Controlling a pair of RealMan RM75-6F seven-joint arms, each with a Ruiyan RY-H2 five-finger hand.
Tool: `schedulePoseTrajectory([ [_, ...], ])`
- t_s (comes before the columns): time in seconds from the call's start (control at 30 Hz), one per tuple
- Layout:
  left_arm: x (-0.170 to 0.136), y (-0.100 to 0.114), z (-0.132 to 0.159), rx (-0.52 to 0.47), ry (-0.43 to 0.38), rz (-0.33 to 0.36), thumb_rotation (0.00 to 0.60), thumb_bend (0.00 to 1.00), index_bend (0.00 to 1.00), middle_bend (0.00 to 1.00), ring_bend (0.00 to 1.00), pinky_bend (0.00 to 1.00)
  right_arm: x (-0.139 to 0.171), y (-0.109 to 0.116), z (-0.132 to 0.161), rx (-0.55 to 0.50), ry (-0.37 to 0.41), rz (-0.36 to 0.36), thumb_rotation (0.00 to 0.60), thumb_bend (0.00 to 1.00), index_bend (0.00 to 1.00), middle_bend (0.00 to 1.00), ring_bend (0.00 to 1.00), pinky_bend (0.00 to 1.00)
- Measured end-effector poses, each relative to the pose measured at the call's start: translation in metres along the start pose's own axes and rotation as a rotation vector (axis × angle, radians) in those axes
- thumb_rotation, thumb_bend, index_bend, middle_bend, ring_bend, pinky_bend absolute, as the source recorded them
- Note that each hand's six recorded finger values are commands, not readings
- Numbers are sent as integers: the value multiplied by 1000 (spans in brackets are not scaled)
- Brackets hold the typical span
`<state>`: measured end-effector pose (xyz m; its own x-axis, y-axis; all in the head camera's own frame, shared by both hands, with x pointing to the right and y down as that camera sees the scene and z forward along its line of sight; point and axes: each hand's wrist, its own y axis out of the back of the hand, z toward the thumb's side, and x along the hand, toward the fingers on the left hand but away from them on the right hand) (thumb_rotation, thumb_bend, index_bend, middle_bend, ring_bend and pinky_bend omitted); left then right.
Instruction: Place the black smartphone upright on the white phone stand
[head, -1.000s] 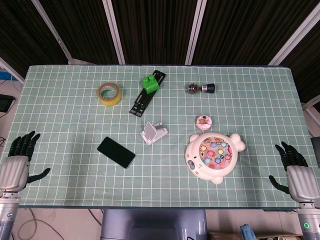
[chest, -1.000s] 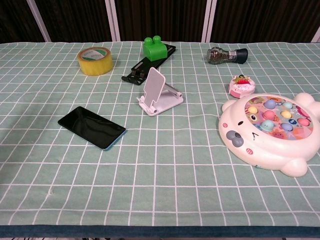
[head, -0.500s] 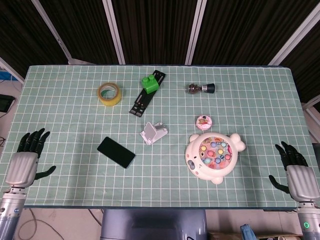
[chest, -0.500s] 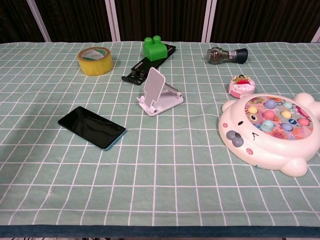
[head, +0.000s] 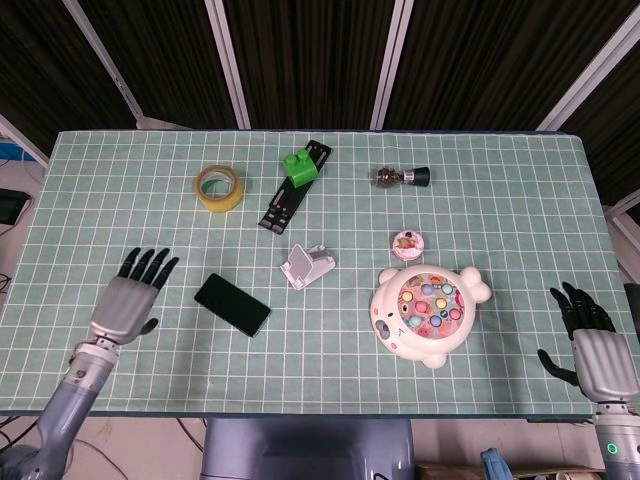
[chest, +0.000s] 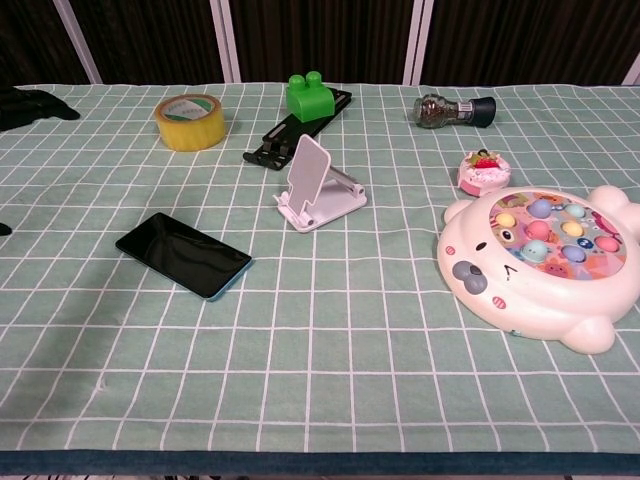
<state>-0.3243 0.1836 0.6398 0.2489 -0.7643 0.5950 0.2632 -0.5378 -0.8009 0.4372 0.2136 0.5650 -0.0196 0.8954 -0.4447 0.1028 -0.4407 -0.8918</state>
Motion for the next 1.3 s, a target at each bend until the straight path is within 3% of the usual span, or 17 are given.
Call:
schedulePoseTrajectory([
  [0.63, 55, -19, 82, 145, -113, -149, 600, 127, 124, 133, 0, 0, -1, 0, 0, -4, -3, 4, 600, 343, 86, 0, 0, 152],
  [1.3, 72, -35, 111, 176, -133, -200, 600, 162, 198, 204, 0, 0, -1, 0, 0, -7, -2, 5, 600, 343, 86, 0, 0, 152],
])
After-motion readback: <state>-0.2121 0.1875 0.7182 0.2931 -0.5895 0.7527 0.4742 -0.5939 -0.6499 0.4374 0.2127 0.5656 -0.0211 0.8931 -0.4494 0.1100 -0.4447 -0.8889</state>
